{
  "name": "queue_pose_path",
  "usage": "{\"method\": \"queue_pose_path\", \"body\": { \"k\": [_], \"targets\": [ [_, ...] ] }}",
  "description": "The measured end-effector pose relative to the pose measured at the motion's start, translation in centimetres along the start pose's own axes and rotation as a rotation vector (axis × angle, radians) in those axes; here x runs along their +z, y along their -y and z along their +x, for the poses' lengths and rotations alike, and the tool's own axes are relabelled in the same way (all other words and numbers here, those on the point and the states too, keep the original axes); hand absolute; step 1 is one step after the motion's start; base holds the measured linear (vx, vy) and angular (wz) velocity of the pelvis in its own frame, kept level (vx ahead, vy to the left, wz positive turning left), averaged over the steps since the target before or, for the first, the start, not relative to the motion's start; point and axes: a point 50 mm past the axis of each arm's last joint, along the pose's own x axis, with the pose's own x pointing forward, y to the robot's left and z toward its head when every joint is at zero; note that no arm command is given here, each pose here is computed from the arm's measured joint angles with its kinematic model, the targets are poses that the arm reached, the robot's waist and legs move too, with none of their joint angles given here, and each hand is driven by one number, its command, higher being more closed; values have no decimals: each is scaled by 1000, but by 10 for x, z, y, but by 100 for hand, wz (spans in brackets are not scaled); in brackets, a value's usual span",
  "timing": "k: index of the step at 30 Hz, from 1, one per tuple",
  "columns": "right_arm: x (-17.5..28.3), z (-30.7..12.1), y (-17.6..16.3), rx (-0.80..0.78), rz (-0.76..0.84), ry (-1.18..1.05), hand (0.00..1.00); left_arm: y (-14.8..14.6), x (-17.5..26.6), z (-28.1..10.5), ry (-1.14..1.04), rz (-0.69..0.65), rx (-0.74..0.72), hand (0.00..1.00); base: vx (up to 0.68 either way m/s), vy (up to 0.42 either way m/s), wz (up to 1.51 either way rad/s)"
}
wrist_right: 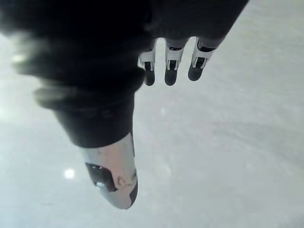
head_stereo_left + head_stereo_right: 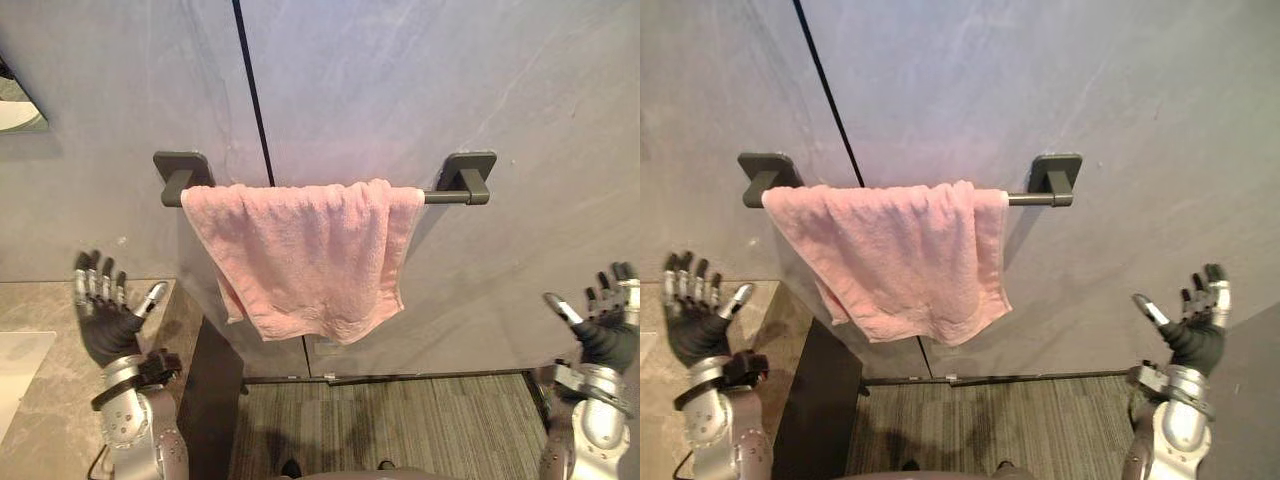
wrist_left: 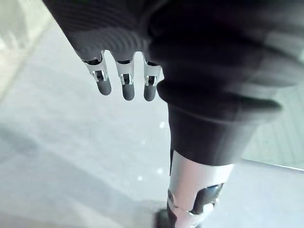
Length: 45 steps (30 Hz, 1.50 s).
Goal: Organize washtable
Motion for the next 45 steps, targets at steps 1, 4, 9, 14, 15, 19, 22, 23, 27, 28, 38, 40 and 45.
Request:
{"method": "queue_pose_path", "body": {
  "k": [1, 4, 9, 14, 15, 19, 22, 23, 27, 28, 38, 40, 45],
  "targets": [
    [7, 1, 1, -3, 3, 36, 0, 1, 7, 1, 33, -1, -3, 0, -12, -18, -4],
    [46, 6, -6, 17, 51, 239, 0, 5, 42, 4, 212, -21, -26, 0, -19, -18, -5],
    [92, 10, -37, 174, 283, 513, 0, 28, 88, -1, 431, -177, -153, 0, -24, -10, -1],
    [111, 5, -103, 593, 585, 566, 0, 78, 100, -10, 429, -476, -529, 0, -34, -16, -1],
    [113, 3, -111, 647, 617, 567, 0, 84, 100, -11, 419, -508, -570, 0, -61, -26, 0],
    [122, -23, -159, 1015, 800, 521, 0, 121, 88, -30, 252, -703, -849, 0, -52, -16, -2],
    [122, -36, -175, 1165, 824, 465, 0, 133, 73, -38, 142, -703, -939, 0, -41, -11, -6],
    [120, -41, -179, 1224, 811, 441, 0, 137, 64, -42, 83, -705, -971, 0, -63, -17, -8],
    [110, -49, -186, 1344, 775, 358, 0, 145, 38, -54, -82, -674, -1064, 0, -57, -16, -3],
    [108, -50, -187, 1356, 767, 347, 0, 145, 36, -55, -98, -669, -1073, 0, -45, -16, -1],
    [62, -68, -202, 1511, 643, 54, 0, 139, -5, -66, -303, -545, -1091, 0, -4, -2, 0],
    [51, -72, -204, 1527, 610, 0, 0, 137, -12, -68, -330, -512, -1086, 0, 0, 0, 0],
    [31, -74, -205, 1531, 483, -49, 0, 131, -33, -72, -411, -416, -1070, 0, 0, -1, 1]
  ]
}}
